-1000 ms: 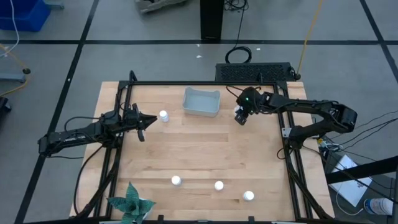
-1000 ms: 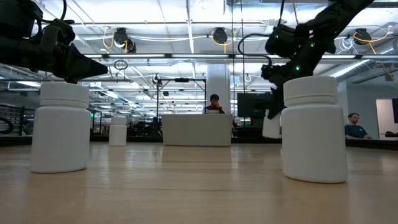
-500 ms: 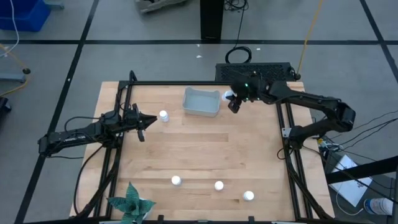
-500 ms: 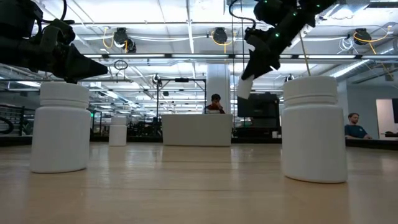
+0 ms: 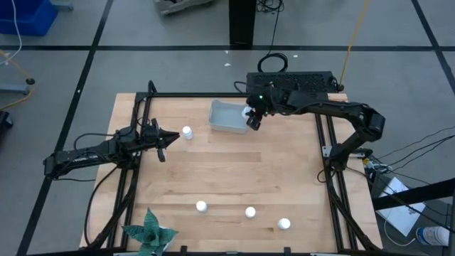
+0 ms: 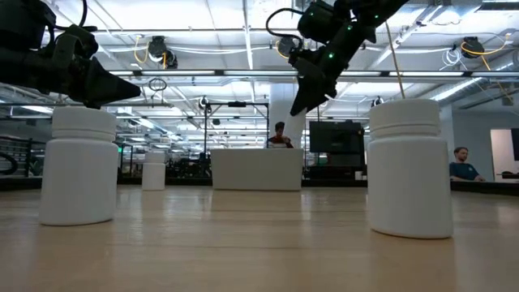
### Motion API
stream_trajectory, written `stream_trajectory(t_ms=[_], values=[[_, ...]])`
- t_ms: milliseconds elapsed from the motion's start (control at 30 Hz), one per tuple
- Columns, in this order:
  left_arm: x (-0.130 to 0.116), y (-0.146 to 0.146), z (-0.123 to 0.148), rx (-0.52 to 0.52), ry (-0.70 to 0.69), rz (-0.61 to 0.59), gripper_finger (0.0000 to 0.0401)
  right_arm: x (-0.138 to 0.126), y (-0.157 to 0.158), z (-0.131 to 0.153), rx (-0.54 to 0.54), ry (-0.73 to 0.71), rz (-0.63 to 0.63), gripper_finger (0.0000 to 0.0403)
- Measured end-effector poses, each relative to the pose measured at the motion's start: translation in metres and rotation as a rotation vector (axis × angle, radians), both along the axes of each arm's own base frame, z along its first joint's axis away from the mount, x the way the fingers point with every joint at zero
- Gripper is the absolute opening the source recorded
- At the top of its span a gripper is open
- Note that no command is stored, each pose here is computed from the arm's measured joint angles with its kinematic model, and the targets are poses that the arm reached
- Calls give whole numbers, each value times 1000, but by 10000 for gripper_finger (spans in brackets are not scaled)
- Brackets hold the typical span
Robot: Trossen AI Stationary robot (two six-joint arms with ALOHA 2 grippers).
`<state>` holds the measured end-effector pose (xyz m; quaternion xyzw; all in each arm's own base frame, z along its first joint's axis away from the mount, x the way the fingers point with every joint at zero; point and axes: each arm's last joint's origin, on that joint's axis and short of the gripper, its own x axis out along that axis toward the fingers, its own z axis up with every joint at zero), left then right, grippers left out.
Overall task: Pick and place pill bottles into a basket
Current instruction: Put the white pill bottle into the gray bin
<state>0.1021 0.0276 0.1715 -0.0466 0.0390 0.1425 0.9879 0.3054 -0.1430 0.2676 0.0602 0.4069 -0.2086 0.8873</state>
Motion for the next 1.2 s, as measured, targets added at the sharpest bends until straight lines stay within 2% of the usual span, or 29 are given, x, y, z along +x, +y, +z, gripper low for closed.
stream_trajectory(t_ms=[267,567,1200], values=[[0,0,-1,-3,14,0,51,10,-2,-19,64,35,27,144],[0,0,-1,-3,14,1,51,19,4,-33,87,70,51,144],[0,0,-1,-3,13,0,51,13,10,-49,127,120,35,144]])
